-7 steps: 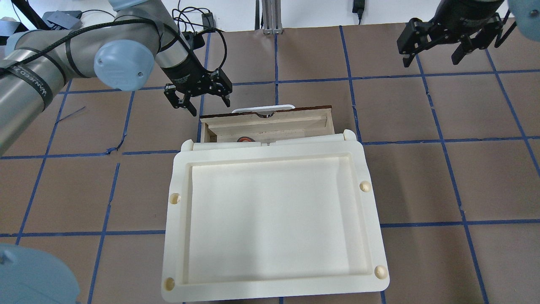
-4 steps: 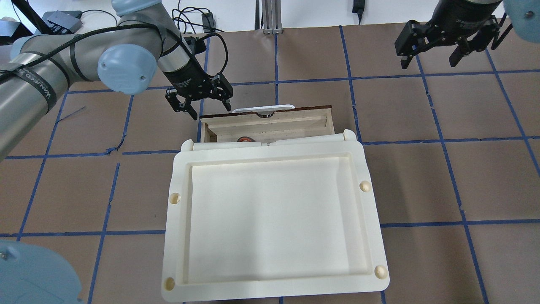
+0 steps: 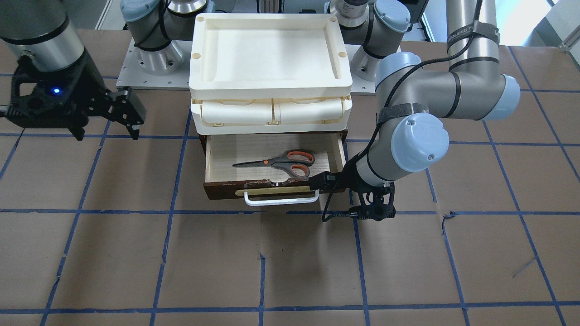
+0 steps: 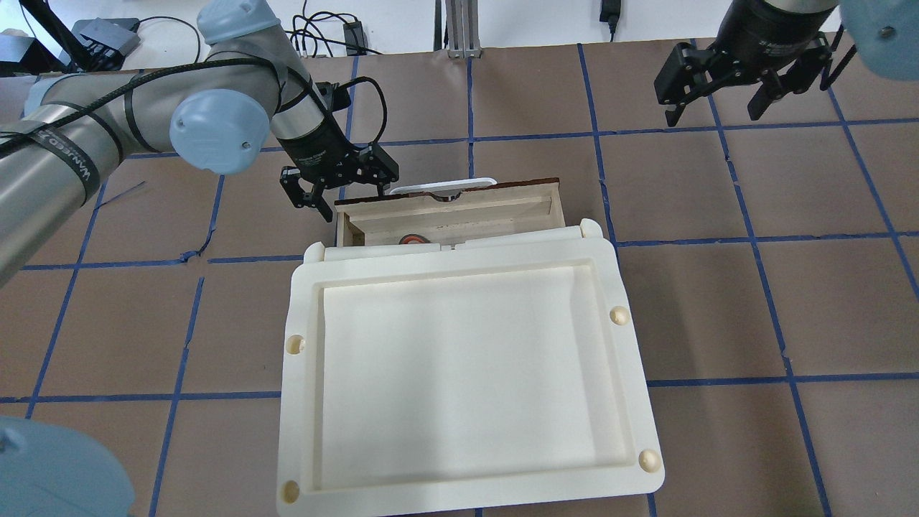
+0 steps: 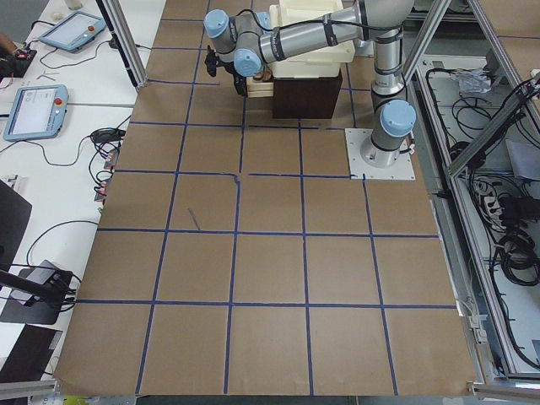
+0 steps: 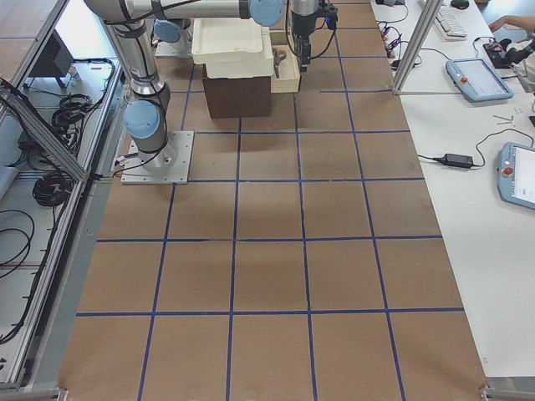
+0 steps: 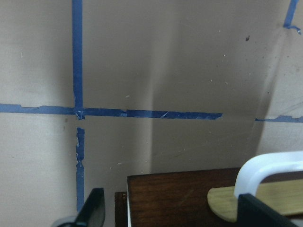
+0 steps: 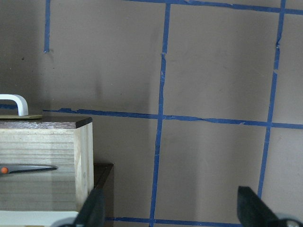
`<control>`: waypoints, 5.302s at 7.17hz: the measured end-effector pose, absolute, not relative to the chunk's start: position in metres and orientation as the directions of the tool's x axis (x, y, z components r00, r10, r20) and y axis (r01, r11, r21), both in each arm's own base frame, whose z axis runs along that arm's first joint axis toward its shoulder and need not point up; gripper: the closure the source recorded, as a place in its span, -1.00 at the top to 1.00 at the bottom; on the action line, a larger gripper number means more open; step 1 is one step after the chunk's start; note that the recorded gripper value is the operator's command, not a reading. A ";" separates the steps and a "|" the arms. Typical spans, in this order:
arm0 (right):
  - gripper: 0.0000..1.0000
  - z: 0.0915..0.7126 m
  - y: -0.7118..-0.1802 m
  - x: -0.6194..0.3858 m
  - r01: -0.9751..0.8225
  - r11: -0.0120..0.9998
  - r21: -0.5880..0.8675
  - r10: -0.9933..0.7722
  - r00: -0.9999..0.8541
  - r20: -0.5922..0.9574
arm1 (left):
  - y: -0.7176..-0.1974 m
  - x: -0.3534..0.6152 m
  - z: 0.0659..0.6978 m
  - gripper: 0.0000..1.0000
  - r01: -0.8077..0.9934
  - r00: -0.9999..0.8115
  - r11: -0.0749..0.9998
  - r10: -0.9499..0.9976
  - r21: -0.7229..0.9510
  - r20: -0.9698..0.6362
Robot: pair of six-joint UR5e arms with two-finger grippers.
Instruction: Put scissors in drawer and close it
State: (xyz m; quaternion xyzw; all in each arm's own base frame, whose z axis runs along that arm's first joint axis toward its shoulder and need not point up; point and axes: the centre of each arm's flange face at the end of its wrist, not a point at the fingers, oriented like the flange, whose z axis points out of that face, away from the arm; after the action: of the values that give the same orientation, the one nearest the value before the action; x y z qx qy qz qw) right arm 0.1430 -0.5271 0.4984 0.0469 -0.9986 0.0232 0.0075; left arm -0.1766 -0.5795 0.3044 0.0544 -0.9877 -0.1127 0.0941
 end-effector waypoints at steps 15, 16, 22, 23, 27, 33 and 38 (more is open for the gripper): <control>1.00 0.490 -0.530 0.146 -0.085 0.996 -0.017 -0.085 -0.996 0.008 | -0.534 -0.202 0.317 1.00 -0.096 -0.978 0.909 -0.161 0.405 0.129; 1.00 0.490 -0.530 0.146 -0.085 0.996 -0.016 -0.085 -0.996 0.008 | -0.533 -0.203 0.316 1.00 -0.094 -0.979 0.906 -0.160 0.413 0.127; 1.00 0.488 -0.530 0.145 -0.084 0.996 -0.010 -0.084 -0.996 0.006 | -0.524 -0.206 0.313 1.00 -0.089 -0.981 0.885 -0.158 0.457 0.116; 1.00 0.488 -0.530 0.144 -0.084 0.996 -0.010 -0.084 -0.996 0.005 | -0.527 -0.206 0.317 1.00 -0.083 -0.981 0.895 -0.151 0.438 0.123; 1.00 0.488 -0.530 0.141 -0.086 0.996 -0.011 -0.086 -0.996 0.010 | -0.568 -0.187 0.380 1.00 -0.073 -0.994 0.993 -0.080 0.097 0.070; 1.00 0.490 -0.530 0.141 -0.085 0.996 -0.018 -0.085 -0.996 0.004 | -0.541 -0.086 0.507 1.00 -0.186 -0.982 0.974 -0.190 -0.130 -0.019; 1.00 0.488 -0.530 0.141 -0.084 0.996 -0.014 -0.084 -0.996 0.004 | -0.532 -0.093 0.490 1.00 -0.174 -0.984 0.982 -0.175 -0.077 -0.012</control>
State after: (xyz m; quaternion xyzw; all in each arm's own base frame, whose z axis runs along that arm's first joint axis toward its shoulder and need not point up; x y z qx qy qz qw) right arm 0.1414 -0.5298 0.4881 0.0421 -0.9991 0.0073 0.0017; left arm -0.0929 -0.5323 0.4898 0.0877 -0.9954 0.0378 -0.0092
